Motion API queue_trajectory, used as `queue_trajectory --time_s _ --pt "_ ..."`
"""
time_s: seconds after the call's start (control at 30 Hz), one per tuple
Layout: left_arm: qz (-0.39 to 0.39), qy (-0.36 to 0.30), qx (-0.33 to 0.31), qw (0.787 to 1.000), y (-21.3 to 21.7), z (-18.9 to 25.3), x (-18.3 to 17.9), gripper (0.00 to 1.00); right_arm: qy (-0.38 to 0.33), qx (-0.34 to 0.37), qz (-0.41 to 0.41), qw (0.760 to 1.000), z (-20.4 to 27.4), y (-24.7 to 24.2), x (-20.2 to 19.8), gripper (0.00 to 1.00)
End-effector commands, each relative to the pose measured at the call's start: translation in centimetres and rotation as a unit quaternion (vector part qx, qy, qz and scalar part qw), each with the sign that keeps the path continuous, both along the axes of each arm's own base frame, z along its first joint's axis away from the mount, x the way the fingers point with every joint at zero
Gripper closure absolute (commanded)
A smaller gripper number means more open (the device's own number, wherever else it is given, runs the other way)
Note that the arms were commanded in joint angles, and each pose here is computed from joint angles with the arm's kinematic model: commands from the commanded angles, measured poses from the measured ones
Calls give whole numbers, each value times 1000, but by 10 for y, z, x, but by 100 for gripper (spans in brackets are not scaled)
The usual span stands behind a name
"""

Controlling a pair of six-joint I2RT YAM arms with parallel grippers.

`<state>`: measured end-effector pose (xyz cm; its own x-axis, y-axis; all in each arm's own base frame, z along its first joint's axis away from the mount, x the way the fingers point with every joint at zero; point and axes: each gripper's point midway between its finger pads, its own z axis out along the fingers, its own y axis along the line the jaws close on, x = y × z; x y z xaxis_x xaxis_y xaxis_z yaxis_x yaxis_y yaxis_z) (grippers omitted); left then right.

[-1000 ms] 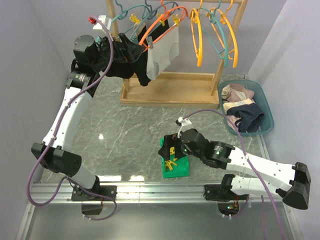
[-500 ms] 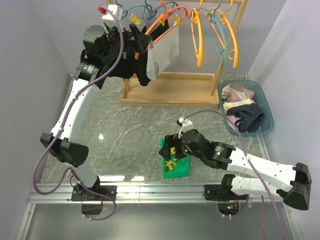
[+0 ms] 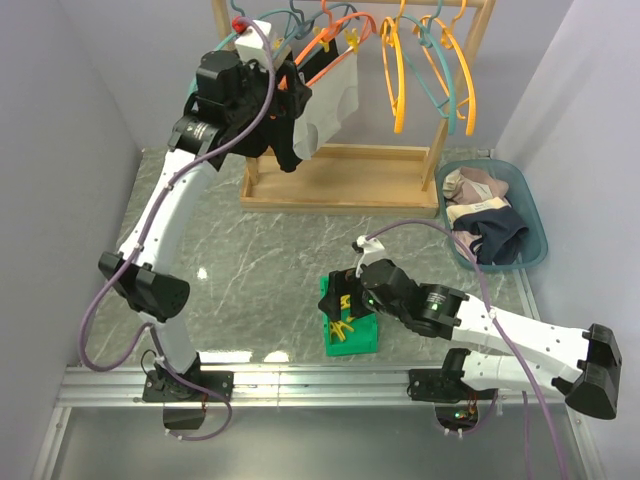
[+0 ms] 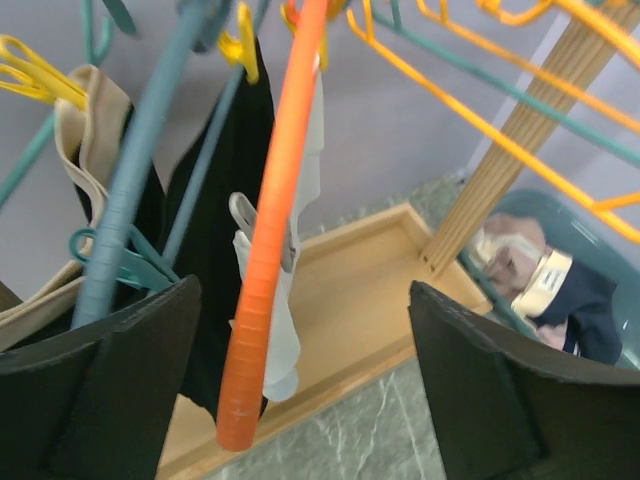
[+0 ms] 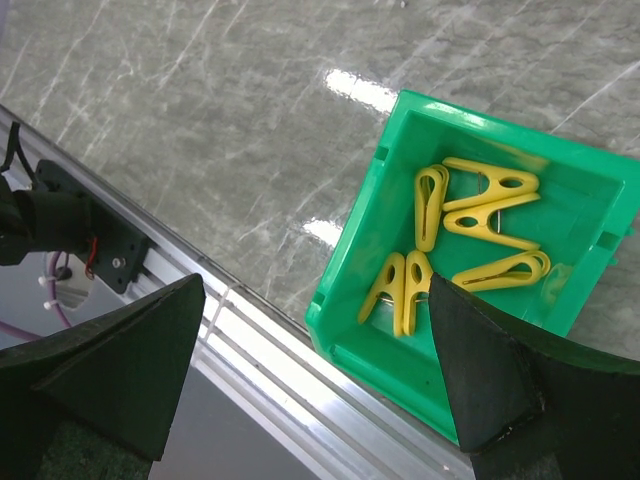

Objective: Remove the underwear clipped to the hanger
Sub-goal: Pick up the hanger from the clothesline.

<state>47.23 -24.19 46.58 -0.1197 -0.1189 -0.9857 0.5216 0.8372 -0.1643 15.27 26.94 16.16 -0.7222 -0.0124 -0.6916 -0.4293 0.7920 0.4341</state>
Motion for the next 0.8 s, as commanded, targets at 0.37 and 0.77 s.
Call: queue_trajectory --time_s 0.37,0.77 --pt "-22 -3 68 997 -15 -13 -2 38 -4 -3 -3 1000 -4 6 6 0" --pt "9 -18 52 998 -13 -4 13 78 -6 0 -8 1000 0 4 7 0"
